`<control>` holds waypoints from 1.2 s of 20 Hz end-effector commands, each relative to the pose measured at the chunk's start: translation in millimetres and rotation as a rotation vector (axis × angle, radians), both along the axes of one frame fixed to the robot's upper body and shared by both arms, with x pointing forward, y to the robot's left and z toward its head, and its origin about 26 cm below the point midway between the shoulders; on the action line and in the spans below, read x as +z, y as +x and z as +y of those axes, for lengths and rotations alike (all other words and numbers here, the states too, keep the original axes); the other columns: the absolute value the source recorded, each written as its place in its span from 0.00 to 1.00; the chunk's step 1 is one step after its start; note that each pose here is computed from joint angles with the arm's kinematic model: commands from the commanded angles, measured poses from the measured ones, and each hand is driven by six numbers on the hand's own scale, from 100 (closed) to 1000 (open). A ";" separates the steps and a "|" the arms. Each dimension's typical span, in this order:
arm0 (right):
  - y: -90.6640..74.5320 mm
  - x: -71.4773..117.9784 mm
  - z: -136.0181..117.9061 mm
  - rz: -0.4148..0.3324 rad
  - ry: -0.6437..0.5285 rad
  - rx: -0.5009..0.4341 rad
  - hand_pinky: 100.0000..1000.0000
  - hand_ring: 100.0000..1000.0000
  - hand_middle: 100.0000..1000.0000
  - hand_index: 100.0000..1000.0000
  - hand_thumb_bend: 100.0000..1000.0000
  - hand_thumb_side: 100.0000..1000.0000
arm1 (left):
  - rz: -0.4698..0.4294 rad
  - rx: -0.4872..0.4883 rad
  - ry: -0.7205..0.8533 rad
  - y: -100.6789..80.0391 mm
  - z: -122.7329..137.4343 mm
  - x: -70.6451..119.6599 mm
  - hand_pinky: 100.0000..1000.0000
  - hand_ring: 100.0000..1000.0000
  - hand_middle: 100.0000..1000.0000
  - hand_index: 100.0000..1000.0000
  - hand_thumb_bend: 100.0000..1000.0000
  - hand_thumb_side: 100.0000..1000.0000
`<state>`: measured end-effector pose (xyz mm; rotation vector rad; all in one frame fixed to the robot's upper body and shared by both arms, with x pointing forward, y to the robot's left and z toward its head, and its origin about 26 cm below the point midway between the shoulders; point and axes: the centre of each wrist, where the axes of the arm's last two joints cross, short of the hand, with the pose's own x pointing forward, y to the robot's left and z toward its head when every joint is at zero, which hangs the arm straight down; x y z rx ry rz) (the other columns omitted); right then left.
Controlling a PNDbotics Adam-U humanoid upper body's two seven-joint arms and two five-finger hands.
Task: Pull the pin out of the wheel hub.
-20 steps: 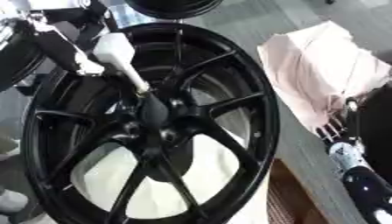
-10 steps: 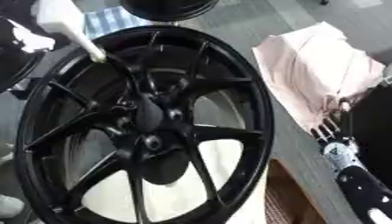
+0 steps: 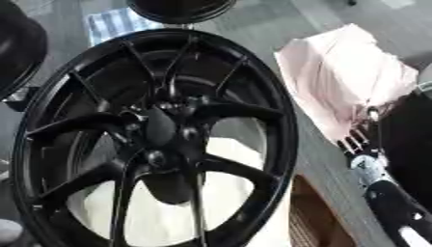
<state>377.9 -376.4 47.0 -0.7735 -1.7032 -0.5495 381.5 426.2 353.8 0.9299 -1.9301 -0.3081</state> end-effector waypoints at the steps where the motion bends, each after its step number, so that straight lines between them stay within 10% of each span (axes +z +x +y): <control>1: 2.1 17.3 -9.3 -0.043 -0.021 -0.015 0.62 0.80 0.46 0.55 0.41 0.43 | -0.119 0.245 -0.092 -26.1 50.9 17.2 0.52 0.37 0.34 0.53 0.53 0.02; 2: 1.9 17.4 -9.7 -0.044 -0.022 -0.017 0.62 0.80 0.46 0.55 0.41 0.43 | -0.120 0.302 -0.107 -28.8 60.9 12.4 0.65 0.53 0.51 0.71 0.75 0.29; 4: 1.8 17.7 -10.4 -0.045 -0.023 -0.019 0.62 0.80 0.46 0.55 0.41 0.43 | -0.084 0.390 -0.073 -32.2 75.2 3.2 0.80 0.74 0.72 0.84 1.00 0.50; 9: 1.3 17.4 -11.1 -0.044 -0.024 -0.024 0.62 0.80 0.46 0.55 0.42 0.43 | 0.053 0.463 0.030 -34.5 90.1 -5.4 0.81 0.76 0.72 0.85 1.00 0.79; 15: 1.6 17.3 -10.2 -0.045 -0.023 -0.022 0.62 0.80 0.46 0.55 0.42 0.43 | -0.052 0.389 -0.045 -32.6 77.2 5.2 0.65 0.57 0.51 0.71 0.78 0.62; 24: 2.8 17.1 -7.6 -0.042 -0.023 -0.010 0.62 0.80 0.46 0.55 0.43 0.42 | -0.197 0.145 -0.109 -20.2 34.9 6.0 0.60 0.51 0.46 0.67 0.74 0.59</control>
